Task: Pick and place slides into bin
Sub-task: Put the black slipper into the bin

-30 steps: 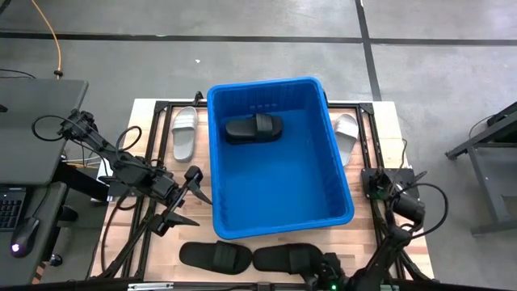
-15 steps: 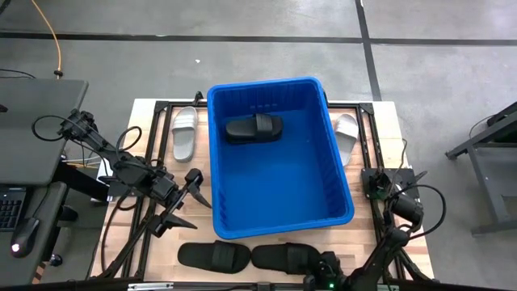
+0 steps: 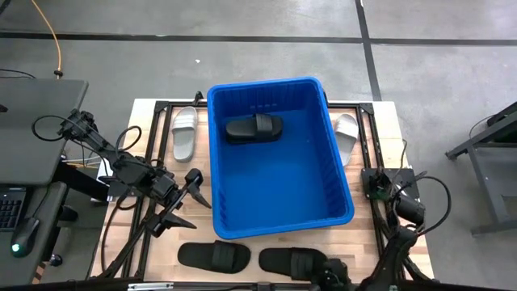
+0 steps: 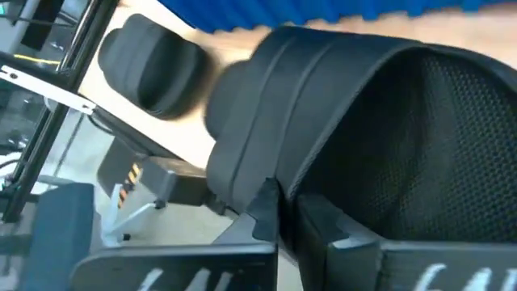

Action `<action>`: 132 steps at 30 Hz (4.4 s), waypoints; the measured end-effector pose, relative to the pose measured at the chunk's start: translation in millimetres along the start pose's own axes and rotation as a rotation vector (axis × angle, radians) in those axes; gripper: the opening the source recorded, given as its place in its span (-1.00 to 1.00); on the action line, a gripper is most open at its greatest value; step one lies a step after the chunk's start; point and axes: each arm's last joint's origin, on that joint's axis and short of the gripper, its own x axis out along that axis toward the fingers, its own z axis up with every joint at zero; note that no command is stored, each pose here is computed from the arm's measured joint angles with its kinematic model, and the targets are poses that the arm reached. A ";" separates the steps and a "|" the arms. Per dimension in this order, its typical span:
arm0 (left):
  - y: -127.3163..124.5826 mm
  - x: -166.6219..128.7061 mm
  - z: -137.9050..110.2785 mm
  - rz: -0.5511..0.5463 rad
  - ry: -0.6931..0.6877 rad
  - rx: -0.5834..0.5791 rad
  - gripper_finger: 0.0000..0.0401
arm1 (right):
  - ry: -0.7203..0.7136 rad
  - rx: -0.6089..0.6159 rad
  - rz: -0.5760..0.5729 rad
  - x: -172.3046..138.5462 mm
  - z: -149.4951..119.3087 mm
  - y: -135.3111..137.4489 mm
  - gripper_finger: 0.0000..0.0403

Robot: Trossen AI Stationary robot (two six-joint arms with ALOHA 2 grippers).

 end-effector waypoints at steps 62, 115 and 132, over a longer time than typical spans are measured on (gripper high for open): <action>0.0 -6.4 30.9 0.092 -0.329 -0.066 0.37 | -0.098 -0.267 -0.144 -28.4 372.6 105.8 -1.00; -2.9 -31.5 51.3 0.015 -0.430 0.060 0.37 | -0.462 -0.284 0.048 -79.4 400.9 116.2 -1.00; -3.4 -45.5 63.4 0.026 -0.523 0.136 0.37 | -0.429 -0.360 0.158 -33.4 342.6 158.2 -1.00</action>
